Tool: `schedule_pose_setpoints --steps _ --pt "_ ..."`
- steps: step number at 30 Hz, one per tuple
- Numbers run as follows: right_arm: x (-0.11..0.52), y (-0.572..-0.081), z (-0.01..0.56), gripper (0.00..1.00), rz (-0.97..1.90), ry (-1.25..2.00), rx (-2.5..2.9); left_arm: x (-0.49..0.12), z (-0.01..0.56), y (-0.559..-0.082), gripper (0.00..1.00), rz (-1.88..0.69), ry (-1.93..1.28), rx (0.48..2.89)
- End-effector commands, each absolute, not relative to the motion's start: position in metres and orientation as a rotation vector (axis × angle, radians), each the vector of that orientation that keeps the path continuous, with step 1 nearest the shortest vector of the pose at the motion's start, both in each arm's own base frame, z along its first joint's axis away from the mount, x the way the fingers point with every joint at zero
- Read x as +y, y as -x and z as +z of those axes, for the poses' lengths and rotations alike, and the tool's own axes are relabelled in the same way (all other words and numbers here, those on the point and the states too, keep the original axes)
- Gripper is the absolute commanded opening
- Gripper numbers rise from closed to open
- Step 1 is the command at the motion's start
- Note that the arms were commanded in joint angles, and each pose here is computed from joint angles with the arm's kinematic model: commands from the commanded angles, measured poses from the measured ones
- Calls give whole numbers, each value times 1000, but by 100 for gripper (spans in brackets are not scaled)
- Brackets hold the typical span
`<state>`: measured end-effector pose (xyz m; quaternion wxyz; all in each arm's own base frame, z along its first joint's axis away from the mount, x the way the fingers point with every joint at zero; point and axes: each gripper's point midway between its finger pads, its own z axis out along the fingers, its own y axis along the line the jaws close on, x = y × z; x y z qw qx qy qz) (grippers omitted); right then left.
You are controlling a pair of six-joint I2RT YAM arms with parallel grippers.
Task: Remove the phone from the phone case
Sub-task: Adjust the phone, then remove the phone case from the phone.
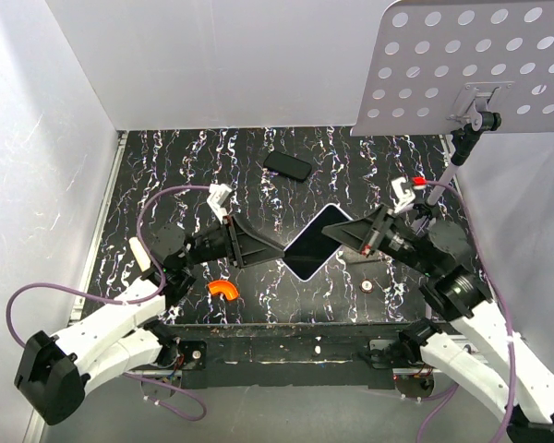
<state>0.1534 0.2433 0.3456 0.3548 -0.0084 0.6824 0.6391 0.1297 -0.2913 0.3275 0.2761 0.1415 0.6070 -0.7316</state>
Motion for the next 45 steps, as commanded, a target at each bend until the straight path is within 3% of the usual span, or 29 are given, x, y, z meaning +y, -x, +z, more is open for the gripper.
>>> schedule_pose_setpoints --steps 1,7,14,19,25,29,34,38,45 --pt "220 -160 368 1 1578 -112 1662 -294 322 -143 49 -1907 -319 1647" --pt "215 -158 367 1 1578 -136 1646 -300 331 -138 50 -1980 -380 1608" --pt "214 -161 368 1 1587 -164 1625 -302 332 -127 33 -2030 -469 1607" --pt "216 -164 370 1 1601 -173 1612 -306 331 -122 30 -1997 -538 1624" --pt "216 -163 369 1 1609 -170 1615 -304 338 -119 17 -2014 -563 1570" --pt "219 -154 368 1 1655 -143 1622 -301 357 -105 0 -2057 -696 1422" --pt "224 -127 387 1 1864 -24 1488 -294 380 -87 0 -2115 -867 1174" --pt "219 -107 416 1 2072 26 1286 -304 376 -101 0 -2205 -802 1155" --pt "211 -99 432 1 2203 -7 1195 -311 382 -89 0 -2145 -927 1051"
